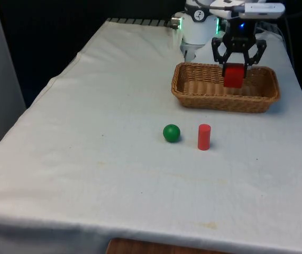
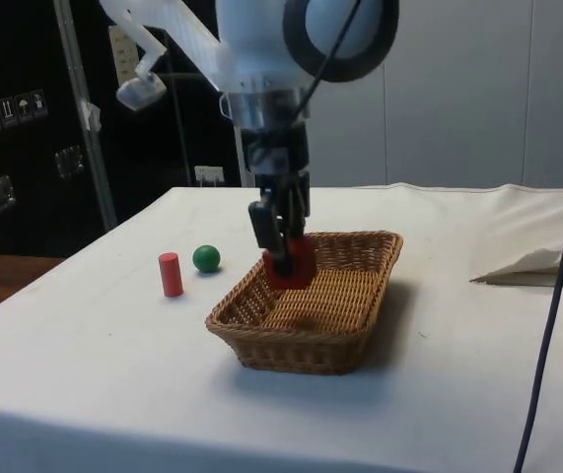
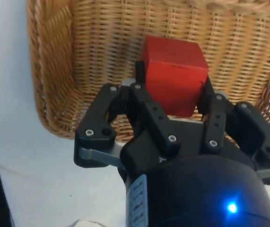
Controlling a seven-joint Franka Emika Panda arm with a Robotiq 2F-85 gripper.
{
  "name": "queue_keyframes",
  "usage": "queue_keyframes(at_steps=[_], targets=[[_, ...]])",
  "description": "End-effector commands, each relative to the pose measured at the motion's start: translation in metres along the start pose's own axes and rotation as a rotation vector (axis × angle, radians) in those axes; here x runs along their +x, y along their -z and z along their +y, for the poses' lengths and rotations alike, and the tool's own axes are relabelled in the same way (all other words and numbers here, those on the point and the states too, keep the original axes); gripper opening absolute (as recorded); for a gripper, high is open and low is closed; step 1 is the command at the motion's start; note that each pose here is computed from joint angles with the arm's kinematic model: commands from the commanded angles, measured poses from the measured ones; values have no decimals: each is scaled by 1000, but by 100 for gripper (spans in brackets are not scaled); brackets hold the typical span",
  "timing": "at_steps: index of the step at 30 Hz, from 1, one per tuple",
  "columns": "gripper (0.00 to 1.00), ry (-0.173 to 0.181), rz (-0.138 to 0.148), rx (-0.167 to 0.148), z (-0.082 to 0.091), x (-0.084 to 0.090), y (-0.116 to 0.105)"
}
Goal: Pick up the object to the left of the cylinder and place it into the basket.
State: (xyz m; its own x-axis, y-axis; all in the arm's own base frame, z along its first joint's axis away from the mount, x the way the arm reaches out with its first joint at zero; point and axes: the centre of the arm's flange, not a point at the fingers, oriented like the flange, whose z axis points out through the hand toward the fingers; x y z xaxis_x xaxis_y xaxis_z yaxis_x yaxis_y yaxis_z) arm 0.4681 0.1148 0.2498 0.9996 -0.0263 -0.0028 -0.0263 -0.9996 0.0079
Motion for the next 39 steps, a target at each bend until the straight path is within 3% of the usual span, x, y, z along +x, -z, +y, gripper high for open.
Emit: queue_keyframes(at_steps=[1,6,10,21,23,24,25,31,39], targets=[[1,3,9,2,1,-3,-5],[1,7,1,-9,5,-12,-19],[1,10,16,-11,10,-19,-33],[3,11,18,-16,13,-21,-37],[17,10,16,-17,13,-20,-38],[36,11,16,-19,13,-20,-38],[36,9,16,-18,13,-20,-38],[97,11,15,-19,12,-20,-38],[100,9,16,-17,14,-19,-36]])
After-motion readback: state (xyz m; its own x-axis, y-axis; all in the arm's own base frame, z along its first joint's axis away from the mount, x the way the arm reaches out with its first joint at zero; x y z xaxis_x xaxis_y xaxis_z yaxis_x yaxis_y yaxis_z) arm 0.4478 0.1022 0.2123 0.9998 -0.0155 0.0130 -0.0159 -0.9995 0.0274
